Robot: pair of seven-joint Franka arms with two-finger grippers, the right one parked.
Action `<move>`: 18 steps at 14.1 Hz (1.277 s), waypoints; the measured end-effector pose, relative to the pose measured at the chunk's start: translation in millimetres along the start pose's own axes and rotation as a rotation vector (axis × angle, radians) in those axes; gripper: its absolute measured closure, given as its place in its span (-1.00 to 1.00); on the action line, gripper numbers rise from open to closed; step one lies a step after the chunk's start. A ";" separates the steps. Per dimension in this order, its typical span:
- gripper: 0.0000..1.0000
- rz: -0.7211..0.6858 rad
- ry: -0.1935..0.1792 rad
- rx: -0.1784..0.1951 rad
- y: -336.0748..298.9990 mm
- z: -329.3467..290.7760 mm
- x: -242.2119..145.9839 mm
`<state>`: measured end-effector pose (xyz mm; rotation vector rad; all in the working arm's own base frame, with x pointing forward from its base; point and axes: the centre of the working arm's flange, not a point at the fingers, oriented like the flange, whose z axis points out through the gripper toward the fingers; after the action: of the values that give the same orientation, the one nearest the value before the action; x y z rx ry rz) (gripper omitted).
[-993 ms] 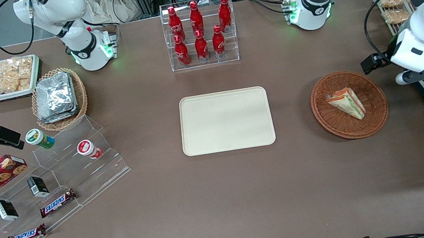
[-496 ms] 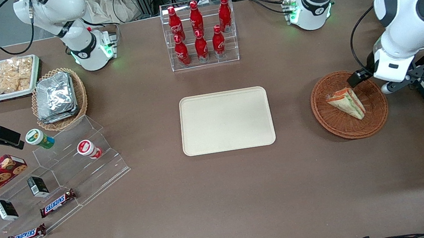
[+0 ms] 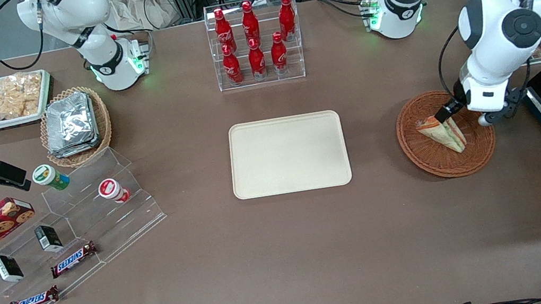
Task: Place sandwich from basket to tray
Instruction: 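Lower the open left gripper around the sandwich's crust edge, then close the left gripper on the sandwich and lift it from the basket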
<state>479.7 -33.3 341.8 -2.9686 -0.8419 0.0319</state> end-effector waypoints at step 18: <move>-0.87 -0.084 -0.018 -0.018 -23.2 96.6 2.9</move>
<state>466.6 -7.4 246.7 -2.9501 -0.9738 0.0471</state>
